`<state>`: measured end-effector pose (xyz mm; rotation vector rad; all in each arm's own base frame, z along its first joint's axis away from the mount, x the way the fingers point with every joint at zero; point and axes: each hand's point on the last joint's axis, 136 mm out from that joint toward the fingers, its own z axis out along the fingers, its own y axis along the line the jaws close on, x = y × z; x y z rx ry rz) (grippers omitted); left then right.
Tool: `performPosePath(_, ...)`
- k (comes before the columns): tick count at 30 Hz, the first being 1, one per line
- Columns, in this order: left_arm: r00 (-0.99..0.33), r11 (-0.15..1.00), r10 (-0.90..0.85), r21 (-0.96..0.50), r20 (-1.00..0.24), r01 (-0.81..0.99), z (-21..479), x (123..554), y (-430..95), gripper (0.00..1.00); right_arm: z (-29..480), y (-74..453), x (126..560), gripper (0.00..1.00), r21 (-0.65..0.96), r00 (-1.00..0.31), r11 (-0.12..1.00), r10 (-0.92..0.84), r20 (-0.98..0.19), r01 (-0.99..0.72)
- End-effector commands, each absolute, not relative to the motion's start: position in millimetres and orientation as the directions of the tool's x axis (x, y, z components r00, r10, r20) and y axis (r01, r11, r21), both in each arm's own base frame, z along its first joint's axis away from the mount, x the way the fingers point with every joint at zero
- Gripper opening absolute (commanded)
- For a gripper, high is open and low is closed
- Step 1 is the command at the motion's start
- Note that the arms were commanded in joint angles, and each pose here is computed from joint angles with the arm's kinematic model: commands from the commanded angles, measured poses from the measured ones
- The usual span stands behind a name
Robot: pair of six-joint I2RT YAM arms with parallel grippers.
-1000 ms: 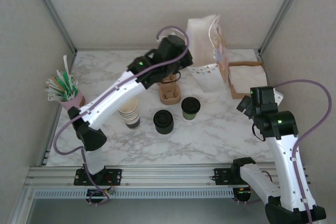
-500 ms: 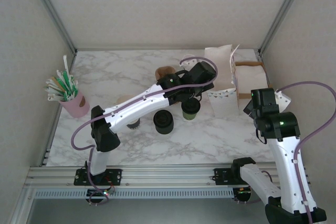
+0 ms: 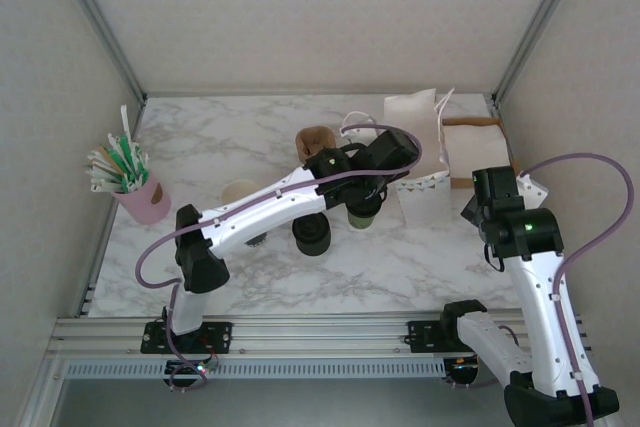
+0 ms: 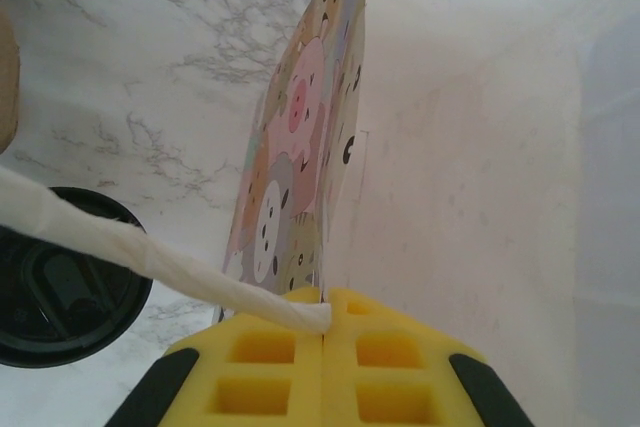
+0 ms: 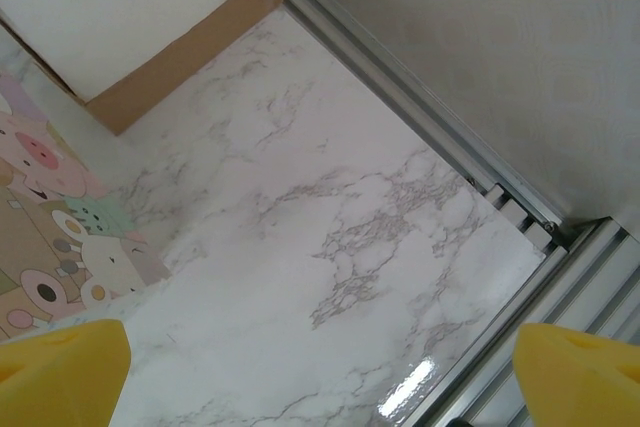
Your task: Pack the takeout coffee
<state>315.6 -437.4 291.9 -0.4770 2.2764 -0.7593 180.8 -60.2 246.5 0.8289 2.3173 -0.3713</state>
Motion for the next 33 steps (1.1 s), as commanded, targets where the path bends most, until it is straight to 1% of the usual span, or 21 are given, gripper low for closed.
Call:
performPosePath(1,-0.659,0.752,-0.576,-0.628,-0.483,-0.198,294.3,309.9,-420.4,0.00,244.1,-64.9,180.6,0.99,-0.053,-0.576,0.739,0.476,-0.664,0.672)
performPosePath(7,-0.630,0.732,-0.604,-0.653,-0.488,-0.196,309.2,305.0,-405.4,0.00,240.2,-63.0,181.9,0.99,-0.047,-0.579,0.739,0.484,-0.656,0.672)
performPosePath(16,-0.629,0.731,-0.605,-0.654,-0.488,-0.197,305.1,304.0,-402.7,0.00,236.5,-60.5,183.6,0.99,-0.041,-0.585,0.741,0.493,-0.644,0.670)
performPosePath(31,-0.691,0.733,-0.584,-0.644,-0.427,-0.221,260.4,316.7,-446.3,0.00,232.3,-62.5,182.9,0.99,-0.063,-0.593,0.738,0.485,-0.642,0.672)
performPosePath(33,-0.712,0.730,-0.572,-0.649,-0.408,-0.215,256.4,315.6,-455.4,0.03,233.3,-62.3,183.1,0.99,-0.060,-0.592,0.739,0.485,-0.644,0.671)
